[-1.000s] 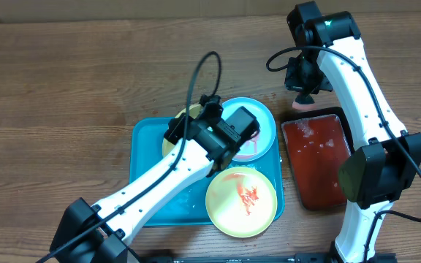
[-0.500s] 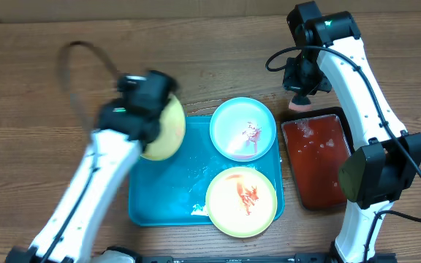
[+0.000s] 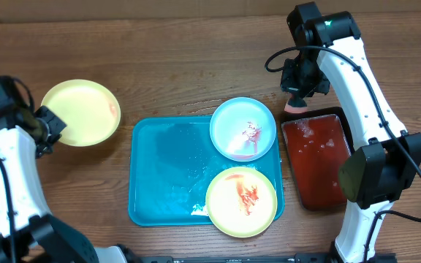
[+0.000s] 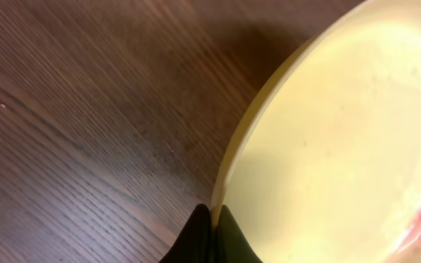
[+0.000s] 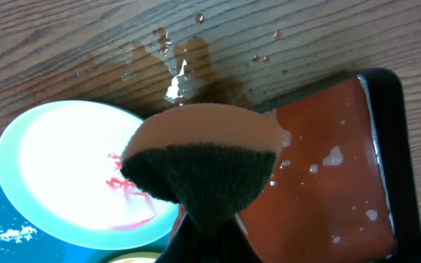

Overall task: Clean dirty plates on tray and stack at the side
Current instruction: 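Carry the yellow plate left and set it on the table, then reach the left gripper to the light-blue plate and grip its rim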

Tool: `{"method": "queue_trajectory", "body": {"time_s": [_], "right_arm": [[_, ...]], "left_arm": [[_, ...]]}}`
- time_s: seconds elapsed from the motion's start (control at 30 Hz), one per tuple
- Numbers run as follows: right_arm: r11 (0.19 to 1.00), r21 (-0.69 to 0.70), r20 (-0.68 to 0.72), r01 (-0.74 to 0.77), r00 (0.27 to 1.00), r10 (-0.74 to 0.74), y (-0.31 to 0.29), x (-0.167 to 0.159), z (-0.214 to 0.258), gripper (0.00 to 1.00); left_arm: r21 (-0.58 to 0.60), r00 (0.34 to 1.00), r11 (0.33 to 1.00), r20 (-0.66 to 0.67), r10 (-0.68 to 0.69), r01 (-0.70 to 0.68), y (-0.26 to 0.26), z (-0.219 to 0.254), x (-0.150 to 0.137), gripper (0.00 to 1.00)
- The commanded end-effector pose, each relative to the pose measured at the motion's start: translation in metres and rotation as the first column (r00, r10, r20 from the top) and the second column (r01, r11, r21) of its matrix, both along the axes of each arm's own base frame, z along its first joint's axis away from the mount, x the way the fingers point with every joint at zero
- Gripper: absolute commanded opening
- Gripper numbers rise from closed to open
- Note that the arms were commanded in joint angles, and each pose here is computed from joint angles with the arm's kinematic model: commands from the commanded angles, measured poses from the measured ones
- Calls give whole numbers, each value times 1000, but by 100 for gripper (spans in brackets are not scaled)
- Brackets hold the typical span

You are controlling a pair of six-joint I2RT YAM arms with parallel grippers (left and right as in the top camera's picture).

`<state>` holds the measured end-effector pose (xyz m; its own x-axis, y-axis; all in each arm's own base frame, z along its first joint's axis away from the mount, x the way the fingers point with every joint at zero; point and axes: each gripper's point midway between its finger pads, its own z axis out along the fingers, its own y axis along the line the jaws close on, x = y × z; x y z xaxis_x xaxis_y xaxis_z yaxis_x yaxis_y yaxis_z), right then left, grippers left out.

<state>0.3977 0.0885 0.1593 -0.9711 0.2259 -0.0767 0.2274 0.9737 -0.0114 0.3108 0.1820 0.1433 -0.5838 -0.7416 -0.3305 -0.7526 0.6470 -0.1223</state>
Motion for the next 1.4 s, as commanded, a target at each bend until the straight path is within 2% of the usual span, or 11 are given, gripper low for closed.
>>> {"method": "queue_trajectory", "body": {"time_s": [0.0,0.33,0.67,0.93,1.03,1.1,1.13,1.2,1.23,1.3,1.37], "right_arm": [[1000,20,50,-2,999,1,2,3,16,4],[1000,16,39,-5,999,5,1,0,16,4],[1000,16,36,-5,999,5,1,-1,16,4],[1000,16,36,-5,999,5,1,-1,16,4],[1000,17,39,-5,999,5,1,0,16,4],[1000,18,44,-6,999,5,2,1,16,4],[1000,18,45,-6,999,5,2,2,16,4],[1000,18,45,-6,999,5,2,1,16,4],[1000,17,44,-7,999,6,2,1,16,4],[1000,17,45,-10,999,9,2,1,16,4],[1000,17,47,-13,999,12,2,2,16,4]], "left_arm": [[-100,999,995,-43,-16,11,7,-33,4,5],[-181,980,983,-197,-34,-3,8,-103,2,4],[-57,964,992,-248,93,-110,41,-104,-13,4],[-94,955,972,-231,188,-214,61,-104,-31,5],[-102,953,969,-233,195,-223,63,-104,-34,51],[-114,957,970,-224,183,-212,60,-104,-30,67],[-119,963,974,-213,166,-194,57,-101,-25,95],[-111,968,978,-202,149,-174,56,-94,-20,97],[-105,971,981,-193,143,-165,56,-88,-17,94],[-81,981,989,-156,113,-126,54,-69,-6,77],[-47,992,996,-105,77,-82,50,-45,8,74]]}}
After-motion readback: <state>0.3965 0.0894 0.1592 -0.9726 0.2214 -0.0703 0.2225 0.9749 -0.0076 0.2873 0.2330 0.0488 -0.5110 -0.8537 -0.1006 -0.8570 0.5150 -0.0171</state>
